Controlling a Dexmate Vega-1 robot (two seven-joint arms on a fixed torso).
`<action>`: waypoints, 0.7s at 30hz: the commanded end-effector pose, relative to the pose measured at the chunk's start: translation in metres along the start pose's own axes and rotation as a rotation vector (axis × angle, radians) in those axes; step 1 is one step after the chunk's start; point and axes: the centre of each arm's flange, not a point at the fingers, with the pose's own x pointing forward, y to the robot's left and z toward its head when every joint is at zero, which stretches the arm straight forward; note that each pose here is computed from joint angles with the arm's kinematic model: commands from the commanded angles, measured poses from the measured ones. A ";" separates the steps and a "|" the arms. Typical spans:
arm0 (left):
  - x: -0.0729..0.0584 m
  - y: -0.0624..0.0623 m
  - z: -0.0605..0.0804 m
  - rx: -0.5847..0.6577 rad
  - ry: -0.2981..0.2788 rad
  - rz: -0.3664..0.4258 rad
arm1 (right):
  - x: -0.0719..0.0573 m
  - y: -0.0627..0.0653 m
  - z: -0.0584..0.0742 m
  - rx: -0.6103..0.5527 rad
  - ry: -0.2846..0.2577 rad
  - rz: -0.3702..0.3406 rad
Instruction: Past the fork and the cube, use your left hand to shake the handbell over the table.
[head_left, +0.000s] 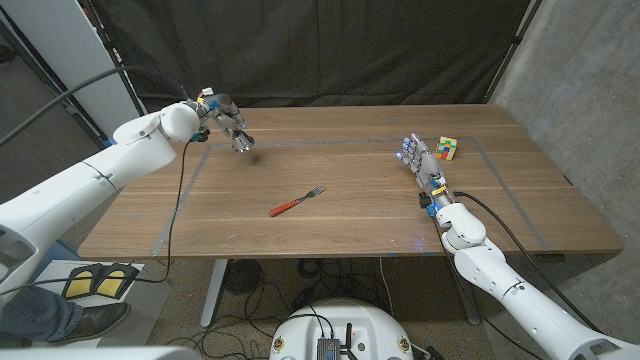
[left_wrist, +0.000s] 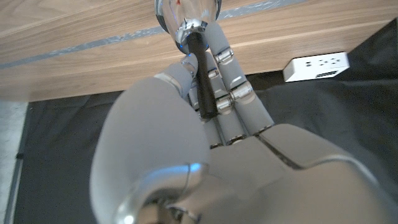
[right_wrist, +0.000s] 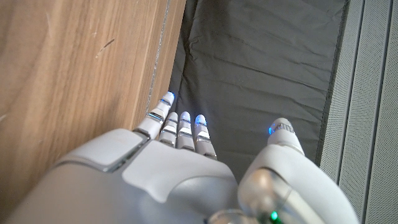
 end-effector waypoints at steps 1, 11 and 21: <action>-0.011 -0.021 0.029 -0.273 -0.275 0.104 | -0.003 -0.003 0.002 -0.004 0.000 -0.004; -0.017 -0.045 0.050 -0.674 -0.553 0.124 | -0.001 -0.001 0.004 -0.011 0.001 0.013; -0.029 -0.046 0.067 -1.053 -0.812 0.113 | -0.004 -0.003 0.003 -0.011 0.014 0.013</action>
